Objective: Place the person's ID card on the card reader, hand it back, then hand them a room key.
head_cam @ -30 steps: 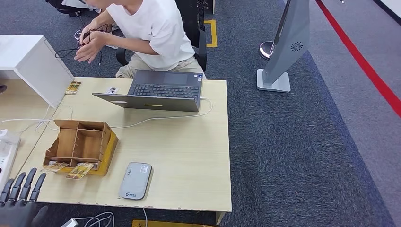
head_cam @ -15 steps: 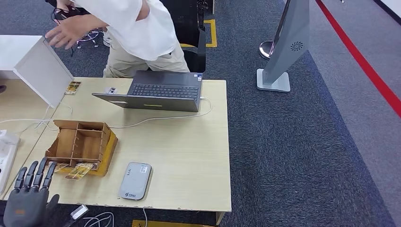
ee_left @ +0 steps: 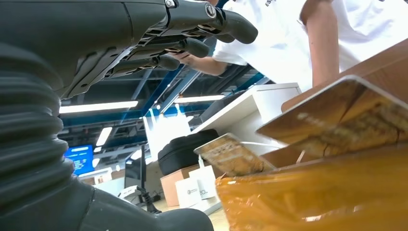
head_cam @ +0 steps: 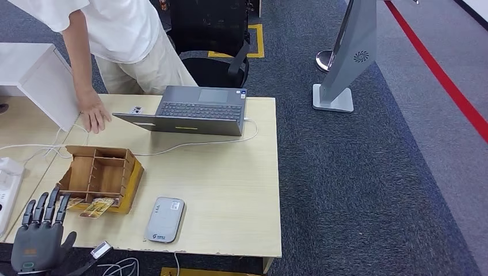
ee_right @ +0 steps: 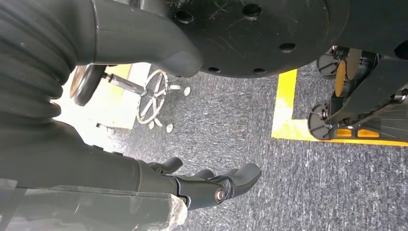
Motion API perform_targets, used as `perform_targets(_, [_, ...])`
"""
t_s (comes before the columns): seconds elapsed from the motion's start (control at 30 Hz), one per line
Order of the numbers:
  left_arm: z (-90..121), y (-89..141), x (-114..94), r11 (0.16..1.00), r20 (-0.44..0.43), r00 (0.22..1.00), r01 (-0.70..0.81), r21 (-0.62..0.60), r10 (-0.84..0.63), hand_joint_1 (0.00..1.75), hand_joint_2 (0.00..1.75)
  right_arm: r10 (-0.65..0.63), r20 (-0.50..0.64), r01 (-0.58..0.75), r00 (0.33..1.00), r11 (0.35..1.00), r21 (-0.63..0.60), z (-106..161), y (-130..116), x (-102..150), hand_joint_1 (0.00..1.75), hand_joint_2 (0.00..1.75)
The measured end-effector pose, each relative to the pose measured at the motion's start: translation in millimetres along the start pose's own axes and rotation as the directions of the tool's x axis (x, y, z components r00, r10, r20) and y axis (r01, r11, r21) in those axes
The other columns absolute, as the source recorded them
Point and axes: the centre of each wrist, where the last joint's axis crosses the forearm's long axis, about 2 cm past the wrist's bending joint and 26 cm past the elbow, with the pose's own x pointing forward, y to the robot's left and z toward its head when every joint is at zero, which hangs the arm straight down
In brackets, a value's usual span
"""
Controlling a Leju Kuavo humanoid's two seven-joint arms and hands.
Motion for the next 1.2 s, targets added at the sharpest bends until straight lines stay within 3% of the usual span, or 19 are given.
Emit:
perform_targets(0.57, [-56, -7, 54, 0.995, 0.037, 0.996, -0.089, 0.040, 0.087, 0.00, 1.75, 0.045, -0.001, -0.045, 0.999, 0.999, 0.011, 0, -2, 1, 0.00, 1.75])
perform_targets(0.93, [-60, -10, 68, 0.994, 0.091, 0.990, -0.110, 0.028, 0.107, 0.00, 1.75, 0.049, -0.002, -0.049, 0.999, 0.999, 0.012, 0, -2, 1, 0.00, 1.75])
perform_targets(1.2, [-57, -11, 65, 0.994, 0.090, 0.990, -0.109, 0.019, 0.107, 0.00, 1.75, 0.048, -0.006, -0.048, 0.999, 0.999, 0.012, 0, -2, 1, 0.00, 1.75])
